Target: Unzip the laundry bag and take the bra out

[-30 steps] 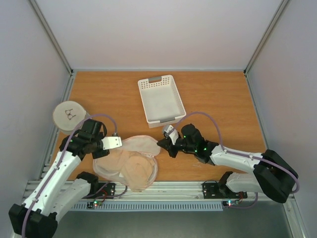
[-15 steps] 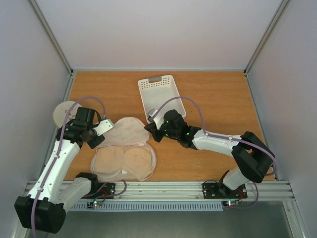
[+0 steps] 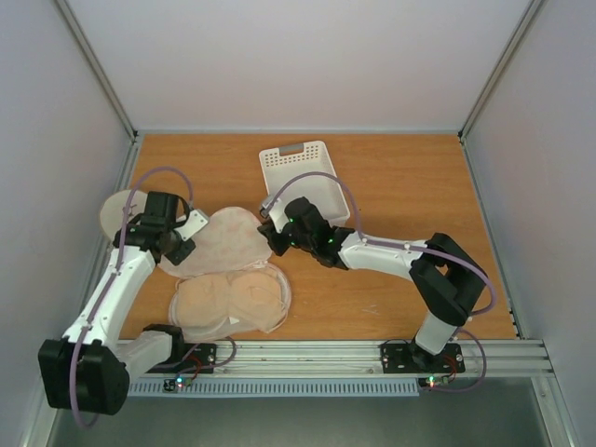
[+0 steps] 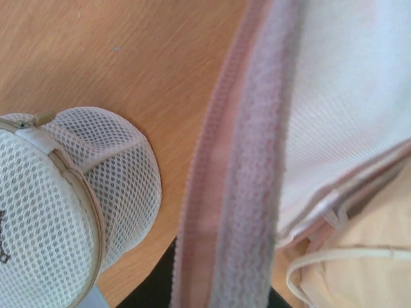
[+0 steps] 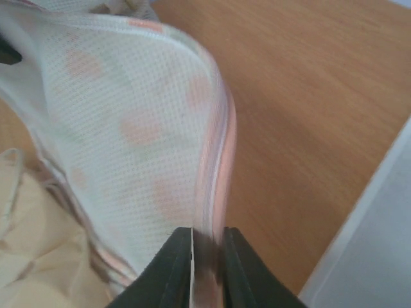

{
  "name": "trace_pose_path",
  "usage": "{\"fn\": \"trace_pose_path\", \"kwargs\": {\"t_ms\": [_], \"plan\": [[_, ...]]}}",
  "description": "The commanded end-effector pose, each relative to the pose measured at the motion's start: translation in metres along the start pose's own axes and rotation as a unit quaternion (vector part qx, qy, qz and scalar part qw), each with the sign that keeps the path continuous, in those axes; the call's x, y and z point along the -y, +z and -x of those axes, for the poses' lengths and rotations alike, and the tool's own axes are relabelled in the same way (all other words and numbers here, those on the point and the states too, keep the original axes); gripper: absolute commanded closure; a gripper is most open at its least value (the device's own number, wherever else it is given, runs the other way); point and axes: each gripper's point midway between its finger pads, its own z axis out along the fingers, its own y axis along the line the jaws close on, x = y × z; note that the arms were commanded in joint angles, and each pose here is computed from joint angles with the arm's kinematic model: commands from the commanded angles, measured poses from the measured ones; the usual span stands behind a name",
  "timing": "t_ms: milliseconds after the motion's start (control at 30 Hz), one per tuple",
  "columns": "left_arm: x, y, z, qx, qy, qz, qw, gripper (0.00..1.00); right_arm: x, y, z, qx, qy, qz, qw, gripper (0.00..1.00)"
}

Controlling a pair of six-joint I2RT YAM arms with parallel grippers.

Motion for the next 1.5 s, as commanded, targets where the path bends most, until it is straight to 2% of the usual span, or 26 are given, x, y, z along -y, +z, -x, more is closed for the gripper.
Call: {"fn": "trace_pose_path", "kwargs": {"t_ms": [0, 67, 100, 133, 200, 233, 267, 333, 400, 533, 667, 700, 767, 900, 1000, 1067, 1100, 1167, 1267, 1467], "plan": [[-0.022, 0.016, 0.018, 0.021, -0.029, 0.041, 0.999, 0.89, 0.014, 0.004, 0.029, 0.025, -0.005, -0.046, 0.999, 0.78], [-0.030, 0.020, 0.022, 0.020, -0.036, 0.054, 0.998, 0.77, 0.022, 0.006, 0.039, 0.021, -0.008, -0.074, 0.997, 0.64], [-0.036, 0.021, 0.025, 0.022, -0.041, 0.062, 0.997, 0.63, 0.026, 0.005, 0.046, 0.020, -0.009, -0.086, 0.996, 0.58], [-0.042, 0.021, 0.027, 0.024, -0.047, 0.067, 0.996, 0.44, 0.029, 0.003, 0.052, 0.021, -0.010, -0.097, 0.995, 0.52], [-0.055, 0.017, 0.033, 0.030, -0.065, 0.079, 0.994, 0.15, 0.035, -0.003, 0.066, 0.025, -0.010, -0.118, 0.993, 0.43], [-0.062, 0.014, 0.036, 0.031, -0.079, 0.081, 0.993, 0.06, 0.038, -0.007, 0.074, 0.032, -0.008, -0.129, 0.991, 0.41], [-0.066, 0.010, 0.038, 0.032, -0.096, 0.078, 0.992, 0.01, 0.040, -0.010, 0.074, 0.023, -0.005, -0.137, 0.990, 0.38], [-0.069, 0.002, 0.042, 0.036, -0.117, 0.066, 0.990, 0.01, 0.039, -0.019, 0.080, 0.021, 0.000, -0.141, 0.990, 0.22], [-0.064, -0.008, 0.044, 0.043, -0.139, 0.049, 0.988, 0.01, 0.036, -0.027, 0.080, 0.014, 0.007, -0.140, 0.990, 0.19], [-0.046, -0.044, 0.040, 0.076, -0.188, 0.016, 0.979, 0.01, 0.010, -0.040, 0.059, -0.024, 0.013, -0.120, 0.992, 0.23], [-0.015, -0.071, 0.035, 0.108, -0.231, -0.042, 0.966, 0.01, -0.029, -0.044, 0.014, -0.086, 0.054, -0.045, 0.994, 0.31], [-0.021, -0.078, 0.036, 0.119, -0.230, -0.026, 0.965, 0.00, -0.038, -0.045, 0.002, -0.099, 0.070, -0.021, 0.992, 0.33], [-0.035, -0.083, 0.028, 0.100, -0.305, -0.009, 0.947, 0.02, -0.052, -0.048, -0.018, -0.121, 0.105, 0.014, 0.987, 0.34], [0.002, -0.072, 0.044, 0.075, -0.347, -0.155, 0.922, 0.01, -0.063, -0.051, -0.050, -0.162, 0.145, 0.041, 0.975, 0.35], [0.007, -0.058, 0.044, 0.039, -0.317, -0.209, 0.925, 0.01, -0.065, -0.052, -0.069, -0.180, 0.160, 0.047, 0.969, 0.35], [0.006, -0.041, 0.029, -0.004, -0.272, -0.233, 0.934, 0.09, -0.066, -0.050, -0.080, -0.192, 0.164, 0.051, 0.966, 0.35], [0.008, -0.033, 0.019, -0.024, -0.239, -0.241, 0.940, 0.17, -0.066, -0.049, -0.086, -0.199, 0.165, 0.053, 0.965, 0.35], [0.016, -0.018, -0.004, -0.066, -0.195, -0.243, 0.948, 0.24, -0.067, -0.044, -0.096, -0.210, 0.166, 0.057, 0.962, 0.35], [0.044, -0.004, -0.029, -0.086, -0.161, -0.266, 0.946, 0.25, -0.064, -0.036, -0.115, -0.230, 0.165, 0.052, 0.958, 0.35], [0.066, 0.014, -0.064, -0.121, -0.146, -0.262, 0.946, 0.25, -0.070, -0.025, -0.128, -0.243, 0.174, 0.071, 0.952, 0.39]]}}
